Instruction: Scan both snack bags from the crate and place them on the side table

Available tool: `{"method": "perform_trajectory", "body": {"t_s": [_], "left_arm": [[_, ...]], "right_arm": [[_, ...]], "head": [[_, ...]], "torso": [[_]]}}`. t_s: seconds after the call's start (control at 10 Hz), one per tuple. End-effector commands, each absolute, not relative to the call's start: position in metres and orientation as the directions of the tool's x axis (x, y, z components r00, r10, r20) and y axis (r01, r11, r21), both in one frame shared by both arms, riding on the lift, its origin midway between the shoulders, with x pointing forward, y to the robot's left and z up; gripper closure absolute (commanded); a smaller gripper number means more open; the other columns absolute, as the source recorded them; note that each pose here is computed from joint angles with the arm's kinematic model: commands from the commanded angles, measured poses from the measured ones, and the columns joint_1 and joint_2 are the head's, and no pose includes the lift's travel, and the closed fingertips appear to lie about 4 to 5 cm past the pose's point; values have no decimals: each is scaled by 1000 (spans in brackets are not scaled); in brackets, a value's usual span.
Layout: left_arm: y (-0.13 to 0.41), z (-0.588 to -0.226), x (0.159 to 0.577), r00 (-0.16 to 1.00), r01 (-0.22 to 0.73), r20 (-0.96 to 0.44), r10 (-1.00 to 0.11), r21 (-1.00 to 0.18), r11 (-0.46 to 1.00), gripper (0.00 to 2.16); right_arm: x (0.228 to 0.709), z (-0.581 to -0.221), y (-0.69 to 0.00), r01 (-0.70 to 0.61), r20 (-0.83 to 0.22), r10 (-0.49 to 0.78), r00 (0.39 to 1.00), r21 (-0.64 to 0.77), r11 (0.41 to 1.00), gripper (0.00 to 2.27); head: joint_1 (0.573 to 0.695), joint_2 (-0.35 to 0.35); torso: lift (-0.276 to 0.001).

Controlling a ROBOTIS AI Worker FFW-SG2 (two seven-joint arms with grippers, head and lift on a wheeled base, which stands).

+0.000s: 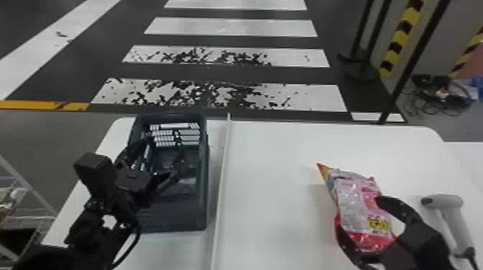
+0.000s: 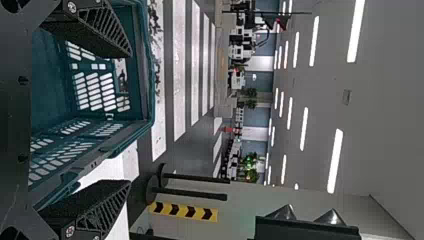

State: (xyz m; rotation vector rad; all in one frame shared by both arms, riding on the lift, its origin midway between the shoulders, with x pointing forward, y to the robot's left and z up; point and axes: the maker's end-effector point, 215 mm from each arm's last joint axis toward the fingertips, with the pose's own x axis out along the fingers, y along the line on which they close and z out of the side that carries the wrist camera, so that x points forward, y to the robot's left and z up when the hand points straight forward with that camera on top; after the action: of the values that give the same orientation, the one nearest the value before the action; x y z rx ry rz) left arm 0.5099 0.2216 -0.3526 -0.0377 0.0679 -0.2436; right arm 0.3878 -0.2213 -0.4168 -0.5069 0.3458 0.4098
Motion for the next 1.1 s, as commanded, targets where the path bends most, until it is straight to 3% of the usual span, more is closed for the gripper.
{"method": "perform_trajectory", "body": {"t_s": [0.0,0.1,0.3,0.5,1.0], "left_arm": [[222,-353,509,968,239,-63,-242,-45,970,100],[222,-353,509,968,239,-63,-242,-45,970,100],[222,-352,509,968,240,-61,-242,-45,970,100],[222,-351,509,969,239,-55,-241,-45,970,100],[226,-352,508,970,236,-57,-238,-42,971,100]], "right_arm": [[399,-405,-246,-390,-387,277,880,-253,885,164],[406,-401,-260,-363,-379,281,881,-162,918,603],[417,-394,-280,-305,-364,274,890,-32,952,2054],[427,-396,-285,-299,-348,294,890,39,953,2246],[475,-438,-288,-261,-404,303,863,157,953,2246]], "head": [[695,0],[695,-10],[695,-47],[695,-68],[695,-77]], "torso": [[-98],[-98],[-98],[-98],[-98]]}}
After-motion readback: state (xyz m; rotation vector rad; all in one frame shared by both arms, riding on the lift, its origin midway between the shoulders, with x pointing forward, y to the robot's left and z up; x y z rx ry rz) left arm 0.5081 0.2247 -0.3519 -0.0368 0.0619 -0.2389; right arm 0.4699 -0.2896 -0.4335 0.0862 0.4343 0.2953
